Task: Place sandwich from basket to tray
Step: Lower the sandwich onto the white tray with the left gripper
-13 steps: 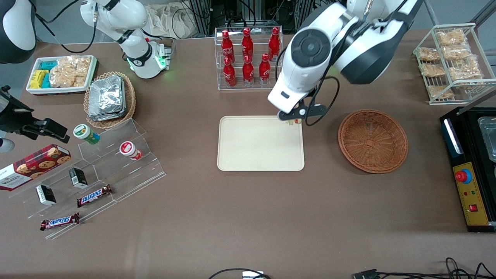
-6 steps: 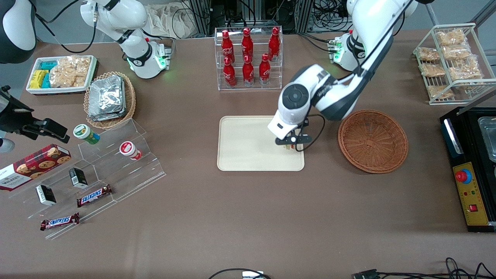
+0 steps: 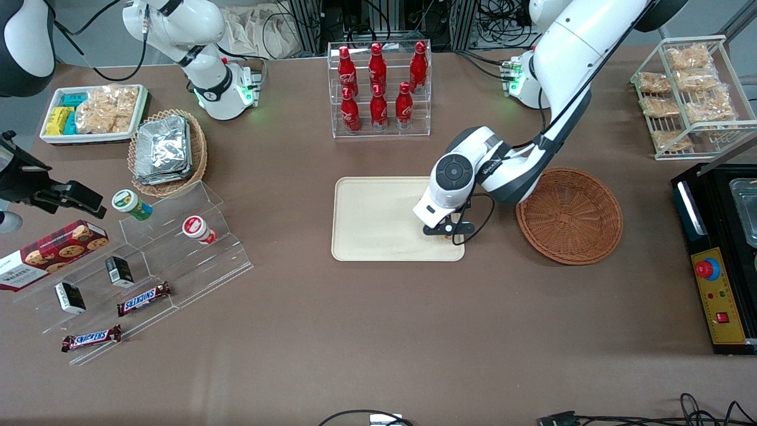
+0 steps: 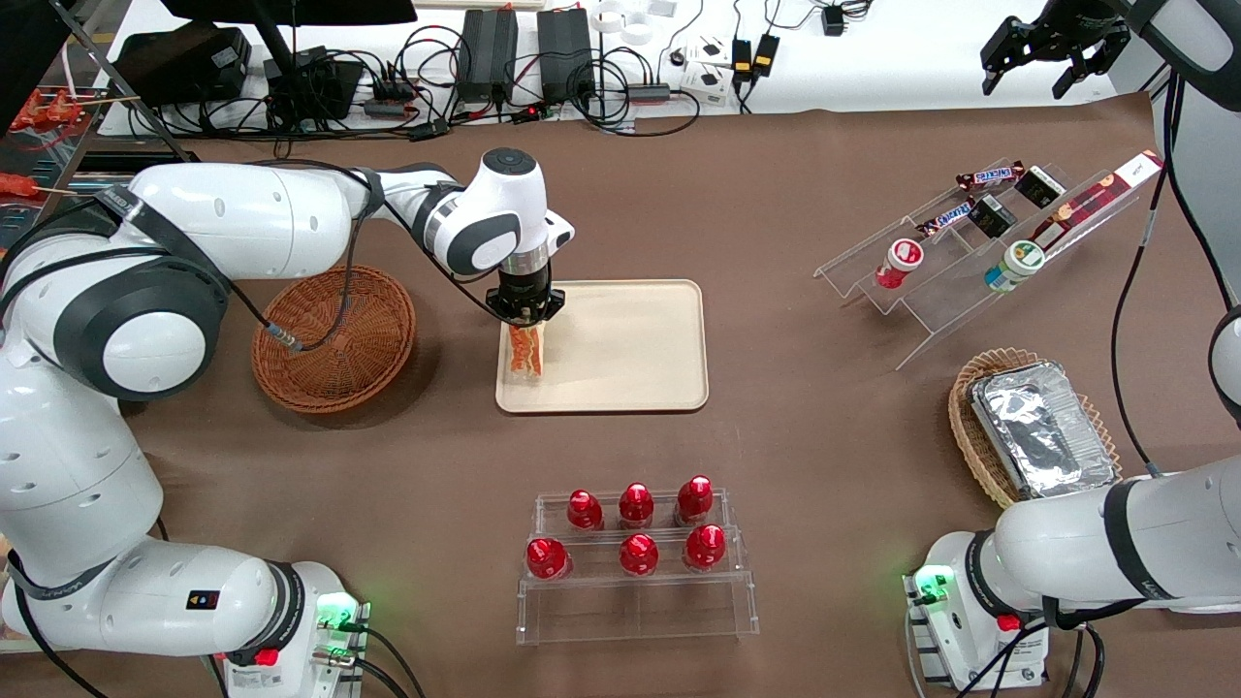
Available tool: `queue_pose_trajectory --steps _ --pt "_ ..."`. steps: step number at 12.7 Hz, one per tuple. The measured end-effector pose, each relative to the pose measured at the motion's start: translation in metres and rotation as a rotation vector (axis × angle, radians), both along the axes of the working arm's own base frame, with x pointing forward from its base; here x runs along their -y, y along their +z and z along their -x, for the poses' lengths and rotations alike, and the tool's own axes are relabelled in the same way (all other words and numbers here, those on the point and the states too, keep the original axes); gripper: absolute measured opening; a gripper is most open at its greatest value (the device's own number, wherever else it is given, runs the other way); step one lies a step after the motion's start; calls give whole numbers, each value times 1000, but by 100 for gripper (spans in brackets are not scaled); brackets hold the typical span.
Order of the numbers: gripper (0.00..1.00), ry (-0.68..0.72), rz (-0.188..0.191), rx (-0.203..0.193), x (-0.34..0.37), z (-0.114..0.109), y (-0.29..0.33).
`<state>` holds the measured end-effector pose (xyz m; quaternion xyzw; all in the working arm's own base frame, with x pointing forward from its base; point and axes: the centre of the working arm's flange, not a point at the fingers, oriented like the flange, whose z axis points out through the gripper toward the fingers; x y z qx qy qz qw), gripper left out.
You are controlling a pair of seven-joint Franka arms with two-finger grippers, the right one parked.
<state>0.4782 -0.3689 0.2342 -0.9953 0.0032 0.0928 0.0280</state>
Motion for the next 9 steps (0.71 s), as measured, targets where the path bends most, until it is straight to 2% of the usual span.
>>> queue_pose_trajectory --steps 3,5,9 --pt "19 -2 0 -9 0 1 -5" --pt "36 -3 -1 -15 0 2 -8" --pt "80 -4 -3 -17 0 1 -8"
